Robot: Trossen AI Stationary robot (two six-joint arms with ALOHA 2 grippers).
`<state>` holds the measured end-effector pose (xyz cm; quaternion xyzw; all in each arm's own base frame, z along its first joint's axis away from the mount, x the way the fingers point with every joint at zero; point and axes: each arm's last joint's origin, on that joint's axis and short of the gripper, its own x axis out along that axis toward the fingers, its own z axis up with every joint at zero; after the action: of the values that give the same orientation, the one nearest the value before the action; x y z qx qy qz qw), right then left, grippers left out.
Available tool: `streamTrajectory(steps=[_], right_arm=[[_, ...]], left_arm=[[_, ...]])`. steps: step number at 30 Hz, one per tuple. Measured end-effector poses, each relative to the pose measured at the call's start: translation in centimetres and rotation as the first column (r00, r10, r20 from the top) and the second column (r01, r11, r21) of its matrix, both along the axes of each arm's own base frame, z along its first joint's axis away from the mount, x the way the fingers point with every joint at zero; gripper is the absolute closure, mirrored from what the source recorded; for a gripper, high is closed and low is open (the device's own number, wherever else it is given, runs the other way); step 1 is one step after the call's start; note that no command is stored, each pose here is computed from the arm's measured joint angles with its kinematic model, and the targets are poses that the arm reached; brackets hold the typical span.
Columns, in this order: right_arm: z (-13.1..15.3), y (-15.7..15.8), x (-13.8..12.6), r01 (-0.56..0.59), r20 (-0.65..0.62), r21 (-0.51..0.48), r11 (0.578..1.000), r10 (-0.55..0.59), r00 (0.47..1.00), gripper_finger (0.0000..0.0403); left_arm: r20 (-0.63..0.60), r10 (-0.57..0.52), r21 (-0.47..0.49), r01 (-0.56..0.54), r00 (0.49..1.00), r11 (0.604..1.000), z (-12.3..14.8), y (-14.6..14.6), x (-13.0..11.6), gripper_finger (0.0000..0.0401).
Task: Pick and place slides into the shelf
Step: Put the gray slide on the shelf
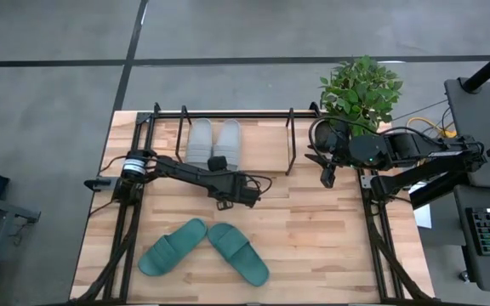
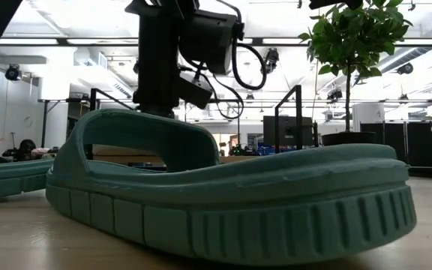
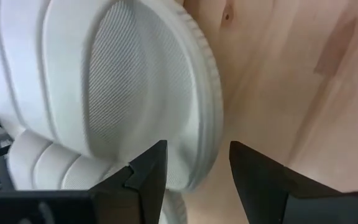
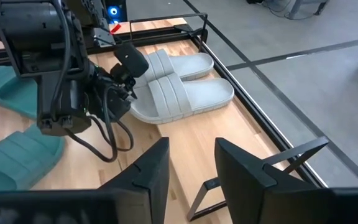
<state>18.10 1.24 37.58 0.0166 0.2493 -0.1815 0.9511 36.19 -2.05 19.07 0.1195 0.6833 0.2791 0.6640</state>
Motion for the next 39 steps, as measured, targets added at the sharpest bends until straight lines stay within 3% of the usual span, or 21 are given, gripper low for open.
streamTrajectory(steps=[5,14,20,23,25,27,31,36,39], right_arm=[[0.0,0.0,0.0,0.000,0.001,0.000,1.000,0.000,1.000,0.0278],[0.0,0.0,0.0,0.000,0.001,0.000,1.000,0.000,1.000,0.0273],[0.0,0.0,0.0,0.000,0.000,0.000,1.000,0.000,1.000,0.0279],[0.0,0.0,0.0,0.000,0.001,0.000,1.000,0.000,1.000,0.0283],[0.0,0.0,0.1,0.000,0.003,0.001,1.000,0.000,1.000,0.0285],[-0.2,0.0,0.2,-0.002,-0.001,0.001,1.000,0.002,1.000,0.0287],[-1.3,0.4,0.7,-0.035,-0.015,0.012,0.999,0.035,0.999,0.0286],[-2.9,1.2,1.6,-0.087,0.014,-0.014,0.996,0.088,0.996,0.0287],[-3.6,1.7,2.1,-0.135,0.046,-0.070,0.988,0.138,0.989,0.0291]], left_arm=[[-0.007,-0.026,-0.012,0.026,1.000,1.000,0.9,0.0,0.3,0.0243],[0.031,-0.073,-0.135,0.077,0.997,0.988,3.2,-0.5,0.7,0.0243],[0.159,-0.100,-0.170,0.127,0.982,0.977,7.0,-1.4,-0.6,0.0243],[0.259,-0.163,-0.162,0.209,0.952,0.964,9.4,-2.2,-1.7,0.0245],[0.354,-0.222,-0.143,0.287,0.909,0.947,10.8,-3.0,-2.2,0.0251],[0.471,-0.293,-0.103,0.381,0.832,0.919,12.2,-3.9,-2.7,0.0263],[0.673,-0.404,0.023,0.529,0.619,0.848,14.8,-5.5,-4.3,0.0308],[0.813,-0.398,0.117,0.551,0.425,0.826,16.7,-5.4,-8.3,0.0384],[0.870,-0.370,0.154,0.533,0.325,0.832,16.9,-4.6,-10.9,0.0394]])
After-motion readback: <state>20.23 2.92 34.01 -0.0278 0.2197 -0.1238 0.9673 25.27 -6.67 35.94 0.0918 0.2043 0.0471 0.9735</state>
